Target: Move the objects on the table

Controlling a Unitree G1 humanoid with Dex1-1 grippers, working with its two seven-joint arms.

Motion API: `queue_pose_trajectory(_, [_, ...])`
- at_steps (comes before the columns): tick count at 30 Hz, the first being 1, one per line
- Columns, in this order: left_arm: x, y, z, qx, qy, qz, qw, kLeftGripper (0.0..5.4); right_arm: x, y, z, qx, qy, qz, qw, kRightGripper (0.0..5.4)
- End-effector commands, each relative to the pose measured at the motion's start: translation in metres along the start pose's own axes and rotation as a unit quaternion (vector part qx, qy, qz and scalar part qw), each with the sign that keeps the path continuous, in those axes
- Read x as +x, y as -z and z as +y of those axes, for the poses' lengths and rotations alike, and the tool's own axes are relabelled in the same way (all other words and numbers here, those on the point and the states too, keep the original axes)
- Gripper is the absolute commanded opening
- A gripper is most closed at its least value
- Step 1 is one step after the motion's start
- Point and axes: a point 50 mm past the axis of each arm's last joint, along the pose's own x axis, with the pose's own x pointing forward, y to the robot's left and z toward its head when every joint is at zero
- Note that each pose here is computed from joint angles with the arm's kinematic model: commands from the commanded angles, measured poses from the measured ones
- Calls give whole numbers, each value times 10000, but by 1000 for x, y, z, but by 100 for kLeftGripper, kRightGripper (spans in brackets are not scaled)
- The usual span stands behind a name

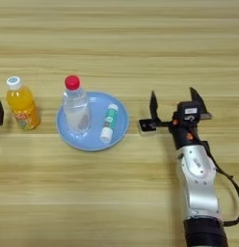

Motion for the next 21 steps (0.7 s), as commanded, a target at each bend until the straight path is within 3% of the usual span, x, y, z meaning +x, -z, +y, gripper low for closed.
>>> queue_pose_trajectory(1, [-1,-2,-1,35,21,-21,10000,540,-15,-16,19,-28,-1244,-290,9918,537])
queue_pose_trajectory(5, [-1,-2,-2,20,24,-25,10000,540,-28,-23,19,200,-1971,-232,9799,537])
queue_pose_trajectory(10, [1,-3,-3,7,30,-25,10000,540,-29,-30,32,395,-2556,-269,9656,537])
queue_pose_trajectory(13, [2,-3,-4,-1,46,-21,10000,540,-21,-24,45,231,-2790,-103,9599,537])
queue_pose_trajectory(17, [3,-4,-5,-17,52,-27,10000,540,-3,-17,52,372,-2623,119,9642,537])
queue_pose_trajectory(21, [3,-4,-5,-32,41,-30,10000,540,11,-9,57,127,-2571,298,9658,537])
